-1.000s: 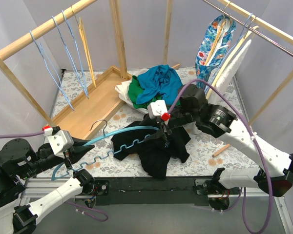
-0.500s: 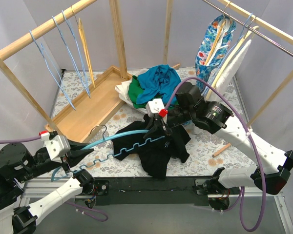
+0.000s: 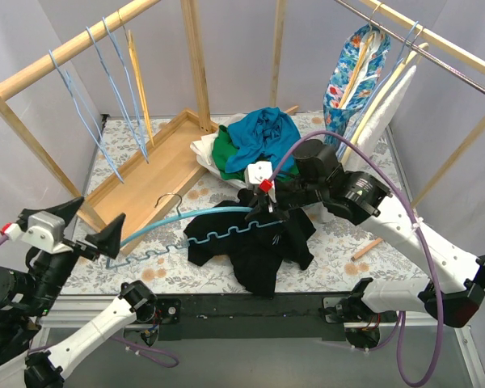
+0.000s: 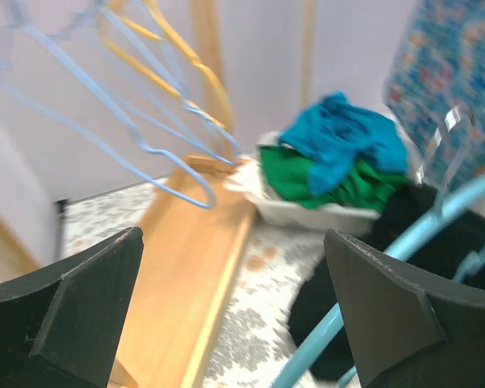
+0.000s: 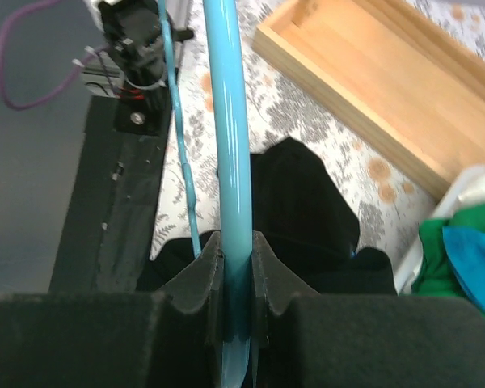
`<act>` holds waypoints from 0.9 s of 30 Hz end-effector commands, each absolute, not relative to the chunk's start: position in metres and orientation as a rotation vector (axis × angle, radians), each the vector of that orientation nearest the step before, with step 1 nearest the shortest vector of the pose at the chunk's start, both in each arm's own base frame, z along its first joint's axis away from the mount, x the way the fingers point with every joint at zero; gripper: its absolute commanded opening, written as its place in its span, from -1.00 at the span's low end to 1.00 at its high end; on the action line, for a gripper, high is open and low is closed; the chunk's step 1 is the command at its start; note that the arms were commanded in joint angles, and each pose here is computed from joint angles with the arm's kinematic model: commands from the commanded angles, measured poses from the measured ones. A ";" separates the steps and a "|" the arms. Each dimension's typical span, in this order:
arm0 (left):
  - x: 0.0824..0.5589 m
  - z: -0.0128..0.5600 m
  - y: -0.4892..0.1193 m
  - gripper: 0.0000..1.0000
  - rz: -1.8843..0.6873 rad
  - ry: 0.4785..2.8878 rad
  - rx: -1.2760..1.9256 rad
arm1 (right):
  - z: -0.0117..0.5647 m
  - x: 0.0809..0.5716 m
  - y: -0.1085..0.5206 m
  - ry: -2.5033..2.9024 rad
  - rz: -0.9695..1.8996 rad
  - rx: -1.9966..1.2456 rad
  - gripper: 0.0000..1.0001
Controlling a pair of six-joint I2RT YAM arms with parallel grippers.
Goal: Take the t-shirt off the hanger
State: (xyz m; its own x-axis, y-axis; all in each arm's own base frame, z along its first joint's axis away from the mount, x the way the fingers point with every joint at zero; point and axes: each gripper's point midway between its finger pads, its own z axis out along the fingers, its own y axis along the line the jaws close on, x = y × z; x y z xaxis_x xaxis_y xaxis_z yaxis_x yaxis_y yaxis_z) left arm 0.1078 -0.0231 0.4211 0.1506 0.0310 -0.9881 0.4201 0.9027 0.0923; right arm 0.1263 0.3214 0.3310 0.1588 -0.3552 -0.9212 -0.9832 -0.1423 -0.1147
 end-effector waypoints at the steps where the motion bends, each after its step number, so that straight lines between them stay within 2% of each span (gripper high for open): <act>1: 0.128 0.447 0.033 0.93 -0.090 1.345 0.026 | 0.317 0.166 0.319 1.458 0.810 -1.512 -0.97; 8: 0.133 0.446 0.044 0.96 -0.066 1.323 -0.091 | 0.319 0.233 0.316 1.584 0.585 -1.221 -0.97; 16: 0.142 0.439 0.039 0.96 -0.080 1.326 -0.135 | 0.374 0.320 0.322 1.577 0.426 -0.865 -0.97; 20: 0.146 0.436 0.031 0.96 -0.113 1.332 -0.134 | 0.402 0.359 0.337 1.549 0.376 -0.769 -0.97; 21: 0.146 0.434 0.029 0.96 -0.117 1.336 -0.130 | 0.393 0.372 0.348 1.566 0.368 -0.775 -0.97; 22: 0.148 0.433 0.028 0.97 -0.119 1.339 -0.129 | 0.421 0.380 0.348 1.520 0.362 -0.724 -0.97; 25: 0.148 0.431 0.025 0.96 -0.127 1.347 -0.128 | 0.431 0.405 0.363 1.489 0.352 -0.676 -0.97; 26: 0.149 0.431 0.025 0.96 -0.129 1.350 -0.127 | 0.458 0.407 0.364 1.437 0.362 -0.640 -0.97; 27: 0.148 0.431 0.025 0.96 -0.133 1.350 -0.128 | 0.452 0.418 0.373 1.442 0.358 -0.634 -0.97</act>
